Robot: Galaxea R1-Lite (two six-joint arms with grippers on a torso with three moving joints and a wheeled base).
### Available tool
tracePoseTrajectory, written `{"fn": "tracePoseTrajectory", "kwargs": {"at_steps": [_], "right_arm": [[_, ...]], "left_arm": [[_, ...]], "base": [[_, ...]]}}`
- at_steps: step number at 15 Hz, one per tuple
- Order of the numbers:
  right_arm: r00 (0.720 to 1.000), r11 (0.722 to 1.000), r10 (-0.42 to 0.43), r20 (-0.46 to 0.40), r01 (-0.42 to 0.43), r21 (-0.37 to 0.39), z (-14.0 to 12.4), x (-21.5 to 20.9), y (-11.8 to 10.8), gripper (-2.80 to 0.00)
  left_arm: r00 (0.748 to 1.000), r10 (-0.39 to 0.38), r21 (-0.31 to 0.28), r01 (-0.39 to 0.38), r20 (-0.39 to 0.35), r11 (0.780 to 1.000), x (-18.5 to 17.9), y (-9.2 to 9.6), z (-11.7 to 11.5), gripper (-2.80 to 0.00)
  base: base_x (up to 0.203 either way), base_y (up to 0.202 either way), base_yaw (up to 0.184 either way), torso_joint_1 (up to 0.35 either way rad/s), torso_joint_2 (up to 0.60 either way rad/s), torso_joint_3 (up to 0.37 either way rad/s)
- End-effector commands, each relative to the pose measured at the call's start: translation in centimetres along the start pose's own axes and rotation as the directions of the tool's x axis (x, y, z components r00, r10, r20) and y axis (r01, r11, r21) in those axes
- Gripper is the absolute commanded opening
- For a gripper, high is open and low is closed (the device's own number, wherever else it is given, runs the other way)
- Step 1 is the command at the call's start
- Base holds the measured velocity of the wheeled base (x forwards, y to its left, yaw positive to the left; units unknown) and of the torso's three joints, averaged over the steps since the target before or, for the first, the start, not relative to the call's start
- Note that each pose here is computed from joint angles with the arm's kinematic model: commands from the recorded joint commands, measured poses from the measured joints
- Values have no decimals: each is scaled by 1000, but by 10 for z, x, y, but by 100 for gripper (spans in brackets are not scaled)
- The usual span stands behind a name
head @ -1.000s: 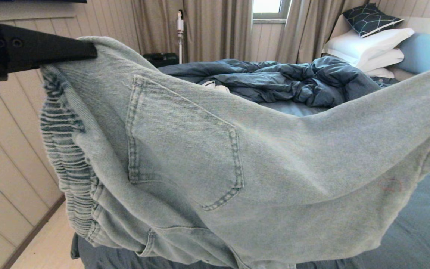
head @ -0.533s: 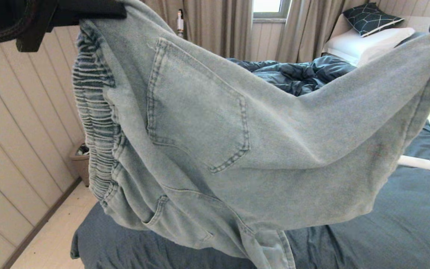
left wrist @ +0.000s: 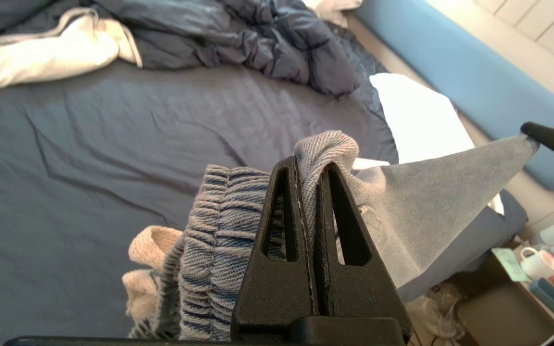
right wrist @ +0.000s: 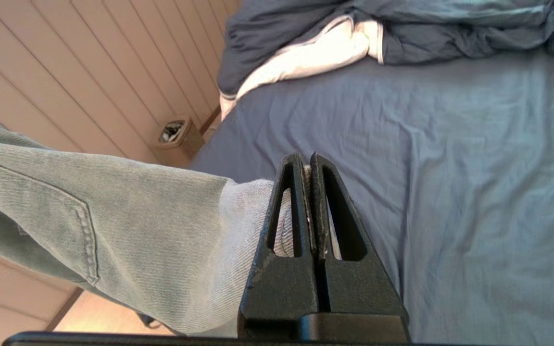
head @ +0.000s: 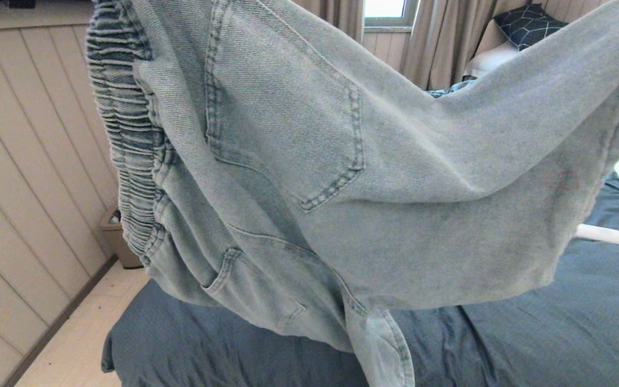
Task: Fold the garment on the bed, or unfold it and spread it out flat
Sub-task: Unford the blue shorts
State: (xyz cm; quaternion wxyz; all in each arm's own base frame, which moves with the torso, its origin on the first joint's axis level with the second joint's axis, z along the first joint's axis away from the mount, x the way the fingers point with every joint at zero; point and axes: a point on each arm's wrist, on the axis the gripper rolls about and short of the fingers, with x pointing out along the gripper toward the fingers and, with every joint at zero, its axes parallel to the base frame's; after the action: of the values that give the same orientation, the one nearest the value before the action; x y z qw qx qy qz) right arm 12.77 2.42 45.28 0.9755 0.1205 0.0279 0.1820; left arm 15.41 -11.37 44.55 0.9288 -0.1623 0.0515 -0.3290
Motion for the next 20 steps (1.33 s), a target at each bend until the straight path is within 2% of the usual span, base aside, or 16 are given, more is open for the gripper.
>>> {"fn": "tracePoseTrajectory", "kwargs": {"at_steps": [1,9,14,17,20], "right_arm": [[1000,1000,11,21,-11,-4,3,-10,3,-280],[997,999,30,74,-29,-16,6,-46,13,-280],[997,1000,26,69,-25,-14,4,-57,15,-280],[999,1000,6,42,-6,-7,2,-45,10,-280],[999,999,-35,-8,35,7,-1,-15,0,-280]], "left_arm": [[1000,-10,-1,10,23,1000,-14,-3,5,-280],[997,-17,3,17,69,1000,-60,-9,14,-280],[996,-19,10,18,88,1000,-81,-10,17,-280],[996,-14,12,13,85,1000,-72,-10,16,-280],[998,0,10,-1,61,1000,-29,-6,10,-280]], "base": [[0,0,0,0,0,0],[0,0,0,0,0,0],[0,0,0,0,0,0],[0,0,0,0,0,0],[0,0,0,0,0,0]]}}
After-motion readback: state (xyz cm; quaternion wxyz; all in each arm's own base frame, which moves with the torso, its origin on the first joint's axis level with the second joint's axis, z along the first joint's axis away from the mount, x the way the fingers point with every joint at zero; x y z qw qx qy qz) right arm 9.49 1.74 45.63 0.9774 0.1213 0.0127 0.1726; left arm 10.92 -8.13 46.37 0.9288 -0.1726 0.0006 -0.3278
